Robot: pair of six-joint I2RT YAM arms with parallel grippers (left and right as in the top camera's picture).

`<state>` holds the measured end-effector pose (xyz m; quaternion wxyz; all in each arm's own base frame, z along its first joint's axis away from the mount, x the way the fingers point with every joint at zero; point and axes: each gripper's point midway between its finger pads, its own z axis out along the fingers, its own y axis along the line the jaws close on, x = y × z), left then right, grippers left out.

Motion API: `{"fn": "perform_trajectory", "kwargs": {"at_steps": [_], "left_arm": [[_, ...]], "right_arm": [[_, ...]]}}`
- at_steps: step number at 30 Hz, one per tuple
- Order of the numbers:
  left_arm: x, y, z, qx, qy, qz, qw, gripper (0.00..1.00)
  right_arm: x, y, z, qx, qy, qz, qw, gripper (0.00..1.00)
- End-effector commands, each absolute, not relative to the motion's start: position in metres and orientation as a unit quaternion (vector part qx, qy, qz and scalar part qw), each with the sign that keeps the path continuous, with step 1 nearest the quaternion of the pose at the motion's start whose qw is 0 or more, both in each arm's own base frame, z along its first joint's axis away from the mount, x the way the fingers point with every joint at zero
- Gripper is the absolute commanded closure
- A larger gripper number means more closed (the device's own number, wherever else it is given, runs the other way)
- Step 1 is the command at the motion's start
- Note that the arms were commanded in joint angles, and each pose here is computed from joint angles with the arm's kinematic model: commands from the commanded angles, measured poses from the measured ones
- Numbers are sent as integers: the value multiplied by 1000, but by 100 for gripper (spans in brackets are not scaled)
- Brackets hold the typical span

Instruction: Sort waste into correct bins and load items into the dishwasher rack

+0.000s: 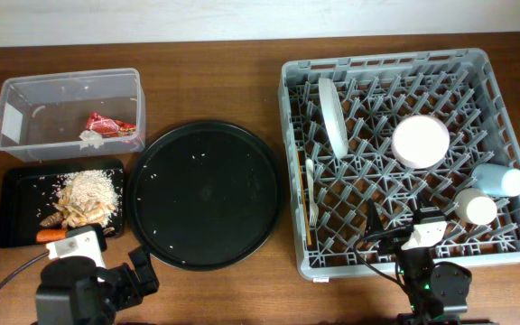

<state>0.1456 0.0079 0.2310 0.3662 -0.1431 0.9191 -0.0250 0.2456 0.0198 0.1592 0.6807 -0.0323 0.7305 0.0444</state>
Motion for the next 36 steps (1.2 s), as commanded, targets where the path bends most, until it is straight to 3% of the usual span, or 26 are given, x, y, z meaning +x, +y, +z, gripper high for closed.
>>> {"fn": "perform_trajectory", "kwargs": {"at_steps": [1,14,18,22,28,31,36], "left_arm": [[145,11,232,-153,916,-22,370,1],[145,14,233,-155,915,-14,373,1],[165,16,235,-148,885,-13,441,1],[198,8,195,-122,842,-36,525,1],[240,-20,188,18,720,-41,693,1],[245,-19,155,18,736,-36,676,1],[245,-21,157,21,734,-39,678,1]], "right_arm": [[245,18,158,-31,731,38,681,1],[245,18,158,-31,731,38,681,1],[245,18,158,-31,731,38,681,1],[245,18,158,-31,731,38,681,1],[245,18,158,-31,731,38,681,1],[245,18,158,-31,731,38,681,1],[245,18,158,-31,731,38,681,1]]}}
